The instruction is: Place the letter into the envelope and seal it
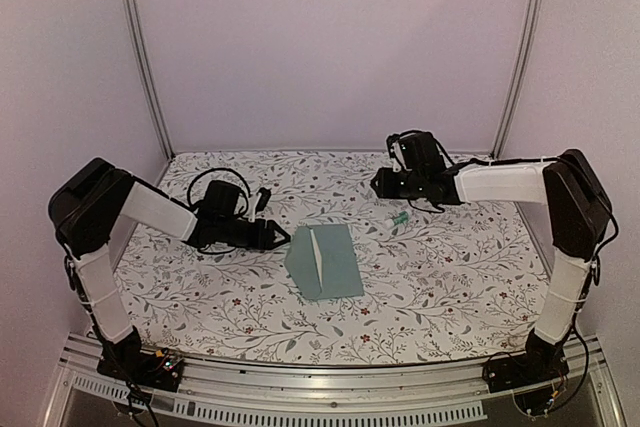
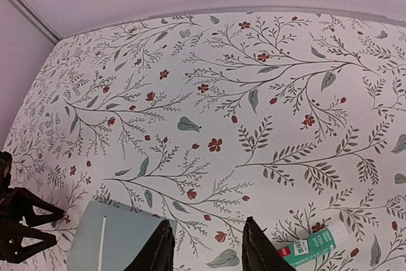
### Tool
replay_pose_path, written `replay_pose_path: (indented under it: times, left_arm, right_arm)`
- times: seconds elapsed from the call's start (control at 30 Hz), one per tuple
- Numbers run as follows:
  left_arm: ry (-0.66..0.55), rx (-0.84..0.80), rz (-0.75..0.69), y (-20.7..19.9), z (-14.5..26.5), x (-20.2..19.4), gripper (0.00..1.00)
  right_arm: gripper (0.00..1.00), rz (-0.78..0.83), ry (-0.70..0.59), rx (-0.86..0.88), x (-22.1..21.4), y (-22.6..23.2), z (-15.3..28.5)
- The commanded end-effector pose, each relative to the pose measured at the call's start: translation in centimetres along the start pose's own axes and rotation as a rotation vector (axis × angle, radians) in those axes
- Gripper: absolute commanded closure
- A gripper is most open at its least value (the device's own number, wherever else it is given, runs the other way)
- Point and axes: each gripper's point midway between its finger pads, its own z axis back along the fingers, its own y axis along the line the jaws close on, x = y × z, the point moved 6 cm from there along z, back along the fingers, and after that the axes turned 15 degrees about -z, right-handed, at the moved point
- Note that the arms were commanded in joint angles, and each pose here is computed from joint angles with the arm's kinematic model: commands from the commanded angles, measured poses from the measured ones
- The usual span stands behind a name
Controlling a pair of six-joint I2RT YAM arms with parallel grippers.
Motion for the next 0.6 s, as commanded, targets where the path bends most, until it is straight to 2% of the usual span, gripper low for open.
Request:
replay_pose_path:
  times: [0.0, 0.3, 0.43, 0.57]
  left_arm:
    - [-0.006, -0.032, 0.010, 0.8, -0.8, 0.6, 0.40]
    - [-0.001, -0.054, 0.015, 0.9, -1.4, 0.8, 0.43]
    - [0.001, -0.051, 0.016, 1.0, -1.3, 0.7, 0.43]
    - [0.001, -0.052, 0.019, 1.0, -1.2, 0.7, 0.43]
  right_arm:
    - [0.64, 0.019, 0.104, -0.092, -2.3, -2.6, -3.1]
    - [0.72, 0.026, 0.169, -0.080, -0.8, -4.9, -8.2]
    - [0.74, 0.033, 0.214, -0.127, -2.2, -6.5, -10.1]
    - [0.76, 0.021, 0.247, -0.161, -3.6, -7.7, -10.0]
